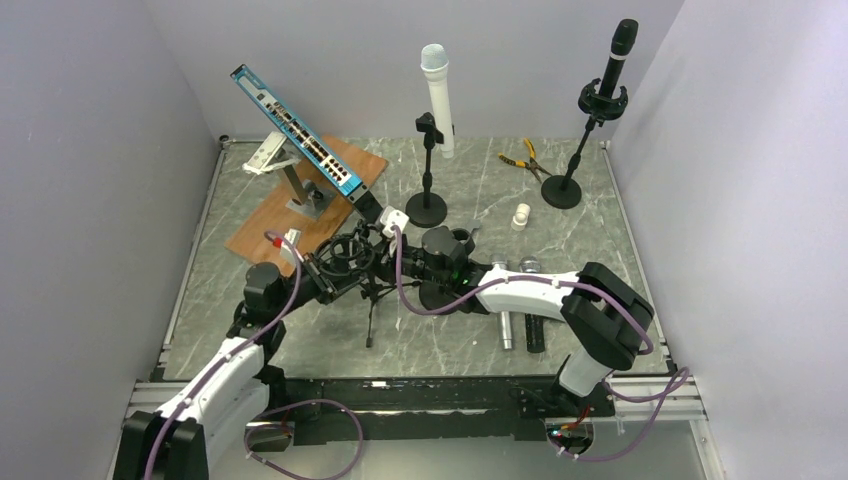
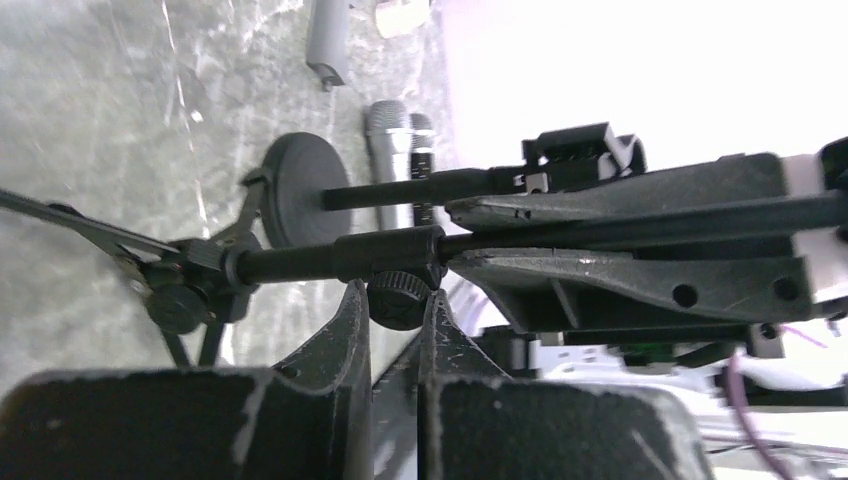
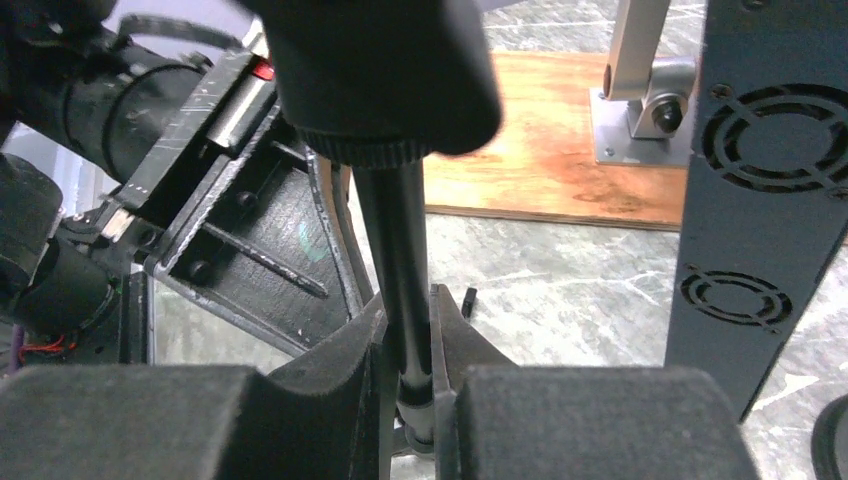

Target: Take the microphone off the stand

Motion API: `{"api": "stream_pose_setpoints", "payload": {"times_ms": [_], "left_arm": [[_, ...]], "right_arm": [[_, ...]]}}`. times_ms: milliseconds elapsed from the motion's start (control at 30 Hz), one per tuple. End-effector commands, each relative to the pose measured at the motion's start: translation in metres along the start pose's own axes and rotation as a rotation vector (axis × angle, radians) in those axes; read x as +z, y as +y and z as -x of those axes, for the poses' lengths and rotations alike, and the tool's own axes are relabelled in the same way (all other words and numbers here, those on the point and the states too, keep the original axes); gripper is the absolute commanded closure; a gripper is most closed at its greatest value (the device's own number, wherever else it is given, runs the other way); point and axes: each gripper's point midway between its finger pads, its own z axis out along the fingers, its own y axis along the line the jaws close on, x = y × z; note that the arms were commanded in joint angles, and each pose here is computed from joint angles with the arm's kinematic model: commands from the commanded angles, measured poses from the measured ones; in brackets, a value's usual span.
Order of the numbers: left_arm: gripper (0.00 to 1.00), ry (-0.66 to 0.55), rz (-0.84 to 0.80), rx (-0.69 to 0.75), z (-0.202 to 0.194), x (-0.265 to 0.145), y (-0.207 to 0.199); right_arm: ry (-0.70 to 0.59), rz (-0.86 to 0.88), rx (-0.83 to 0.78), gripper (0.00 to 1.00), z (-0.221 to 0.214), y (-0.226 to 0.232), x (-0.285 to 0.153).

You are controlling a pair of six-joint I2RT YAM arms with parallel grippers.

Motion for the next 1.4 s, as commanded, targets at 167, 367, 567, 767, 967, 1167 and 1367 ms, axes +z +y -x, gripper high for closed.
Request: {"api": "stream_pose_setpoints", "payload": {"times_ms": [167, 367, 567, 767, 967, 1167, 1367], "left_arm": [[1.00, -0.060, 0.096, -0.608, 0.007, -0.009, 0.003], [1.00, -0.130, 0.231, -0.833, 0.003, -0.018, 0.027], [1.00, -0.143, 0.214, -0.940, 0.001, -0.017, 0.035], [0.74, -0.132, 0.195, -0.773, 0.007, -0.015, 0.026], [0.08, -0.095, 0.217, -0.476, -0.001, -0.023, 0.025], [0.08, -0.149, 0.218, -0.060, 0.012, -0.039, 0.015], [0.09, -0.063, 0.083, 0.156, 0.005, -0.033, -0.003]], "right_arm": [[0.002, 0.023, -0.002, 1.00, 0.000, 0.016, 0.003], [0.007, 0.023, -0.007, 1.00, -0.001, 0.017, 0.005], [0.012, 0.023, -0.008, 1.00, -0.002, 0.018, 0.007], [0.017, 0.018, -0.016, 1.00, -0.002, 0.018, 0.007], [0.016, 0.016, -0.015, 1.00, -0.002, 0.018, 0.006], [0.024, 0.022, -0.009, 1.00, -0.004, 0.019, 0.007], [0.026, 0.030, -0.006, 1.00, -0.005, 0.021, 0.007]]}}
